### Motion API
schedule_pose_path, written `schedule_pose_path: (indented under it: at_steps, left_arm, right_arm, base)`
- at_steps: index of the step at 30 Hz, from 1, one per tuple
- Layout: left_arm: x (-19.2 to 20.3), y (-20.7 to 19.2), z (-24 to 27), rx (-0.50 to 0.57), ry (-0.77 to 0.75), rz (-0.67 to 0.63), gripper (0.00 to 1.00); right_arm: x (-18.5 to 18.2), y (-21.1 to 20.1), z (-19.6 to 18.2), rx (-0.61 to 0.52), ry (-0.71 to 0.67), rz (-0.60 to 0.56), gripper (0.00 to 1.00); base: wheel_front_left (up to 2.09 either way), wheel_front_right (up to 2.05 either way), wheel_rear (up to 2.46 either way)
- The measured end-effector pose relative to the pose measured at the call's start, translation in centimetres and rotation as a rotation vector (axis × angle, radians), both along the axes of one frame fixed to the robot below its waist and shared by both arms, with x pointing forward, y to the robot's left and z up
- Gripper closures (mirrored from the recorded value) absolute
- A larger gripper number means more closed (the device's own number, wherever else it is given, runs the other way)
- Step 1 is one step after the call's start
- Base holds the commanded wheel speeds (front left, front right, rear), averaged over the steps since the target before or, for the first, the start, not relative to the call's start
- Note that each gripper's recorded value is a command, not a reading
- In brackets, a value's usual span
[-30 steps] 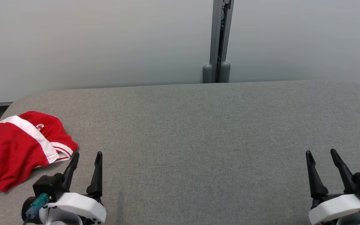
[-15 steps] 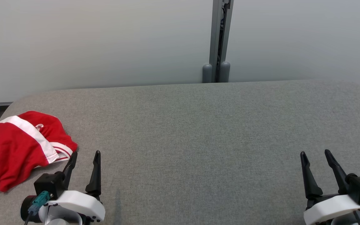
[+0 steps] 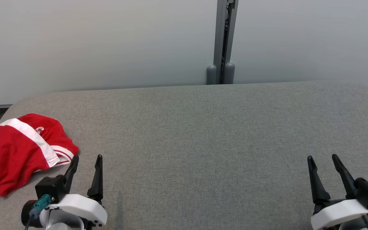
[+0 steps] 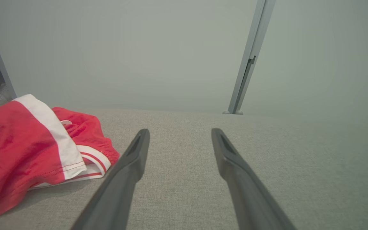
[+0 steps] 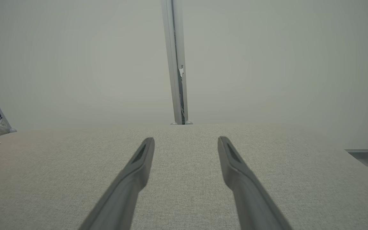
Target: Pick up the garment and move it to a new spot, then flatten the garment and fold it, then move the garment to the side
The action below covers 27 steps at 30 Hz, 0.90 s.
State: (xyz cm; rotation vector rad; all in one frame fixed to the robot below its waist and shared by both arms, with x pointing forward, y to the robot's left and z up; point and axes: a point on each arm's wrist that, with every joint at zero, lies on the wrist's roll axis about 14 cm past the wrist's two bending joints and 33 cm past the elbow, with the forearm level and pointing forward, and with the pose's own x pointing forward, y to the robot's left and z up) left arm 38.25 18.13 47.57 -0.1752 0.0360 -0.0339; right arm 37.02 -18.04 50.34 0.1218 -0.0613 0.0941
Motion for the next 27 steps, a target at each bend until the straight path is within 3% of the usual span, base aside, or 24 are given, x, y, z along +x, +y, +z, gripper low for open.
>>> schedule_pose_path:
  at_steps: [18, 27]
  left_arm:
    - [-0.3, 0.4, -0.7, 0.018, 0.023, 0.005, 0.0]
    - [-2.1, 4.4, -0.6, 0.027, 0.023, 0.116, 0.0]
  right_arm:
    - [0.2, 0.3, -0.4, -0.031, 0.013, 0.011, 0.0]
    - [1.7, 3.5, 0.1, -0.04, -0.004, 0.104, 0.0]
  base:
    - [0.0, 0.0, 0.0]
    - [0.0, 0.0, 0.0]
